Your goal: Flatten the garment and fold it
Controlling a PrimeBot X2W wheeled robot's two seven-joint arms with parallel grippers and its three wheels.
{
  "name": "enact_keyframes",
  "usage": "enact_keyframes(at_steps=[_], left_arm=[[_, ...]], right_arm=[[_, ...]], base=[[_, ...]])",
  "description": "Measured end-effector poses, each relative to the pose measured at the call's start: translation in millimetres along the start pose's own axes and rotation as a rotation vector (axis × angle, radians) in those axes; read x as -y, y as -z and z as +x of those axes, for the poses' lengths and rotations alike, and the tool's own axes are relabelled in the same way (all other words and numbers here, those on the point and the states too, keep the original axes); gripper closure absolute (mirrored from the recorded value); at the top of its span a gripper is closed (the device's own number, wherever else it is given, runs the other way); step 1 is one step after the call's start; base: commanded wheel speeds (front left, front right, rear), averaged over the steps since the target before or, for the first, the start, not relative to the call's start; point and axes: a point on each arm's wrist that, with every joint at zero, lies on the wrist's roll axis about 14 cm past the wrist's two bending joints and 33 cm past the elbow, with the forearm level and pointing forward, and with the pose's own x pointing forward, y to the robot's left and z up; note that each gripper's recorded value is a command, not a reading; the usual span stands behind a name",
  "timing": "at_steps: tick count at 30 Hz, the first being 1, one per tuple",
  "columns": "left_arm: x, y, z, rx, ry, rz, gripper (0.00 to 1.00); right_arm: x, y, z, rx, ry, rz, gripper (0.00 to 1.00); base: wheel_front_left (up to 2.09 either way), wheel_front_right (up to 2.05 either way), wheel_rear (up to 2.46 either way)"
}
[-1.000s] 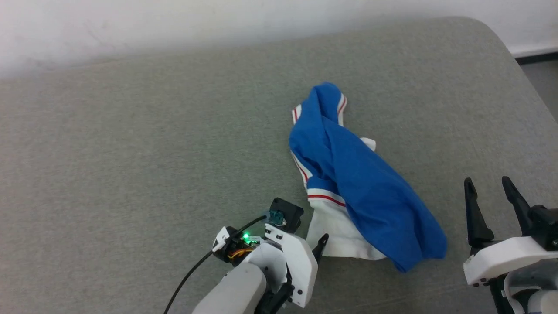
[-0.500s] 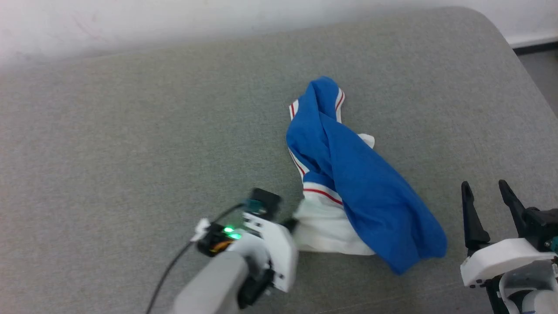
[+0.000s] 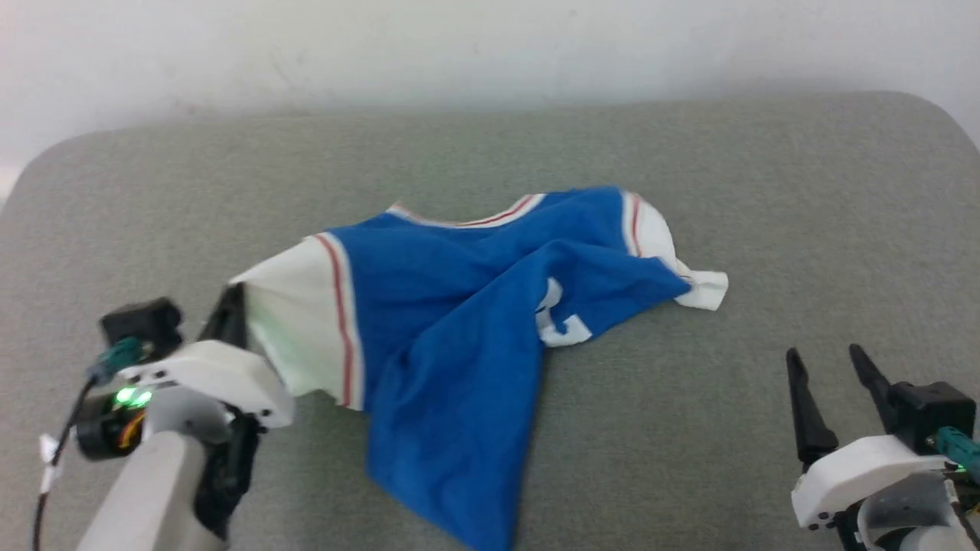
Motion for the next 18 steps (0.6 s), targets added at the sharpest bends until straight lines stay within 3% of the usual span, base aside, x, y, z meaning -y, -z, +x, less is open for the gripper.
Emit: enact_keyframes(at_steps=[4, 5, 6, 10, 18], left_arm=[[-46, -1, -13, 0.028, -0.143, -0.037, 1.00], [-54, 3, -15, 0.023, -0.167, -0.032, 0.05], [-61, 7, -17, 0.021, -0.190, -0.030, 0.00], [-66, 8, -19, 0.067, -0.212, -0.028, 0.00], [-34, -23, -37, 0.252, -0.106, 0.017, 0.00]], right_arm=[[-13, 10, 5, -0.040, -0.038, 0.002, 0.00], [-15, 13, 6, -0.051, -0.044, 0.002, 0.00], [-16, 16, 7, -0.061, -0.048, 0.002, 0.00], [-22, 24, 10, -0.092, -0.071, -0.006, 0.00], [-53, 12, 32, -0.106, -0.220, -0.143, 0.00]], base=[[0.00, 0.00, 0.00], [0.00, 0.00, 0.00], [0.00, 0.00, 0.00], [0.00, 0.00, 0.00], [0.00, 0.00, 0.00]])
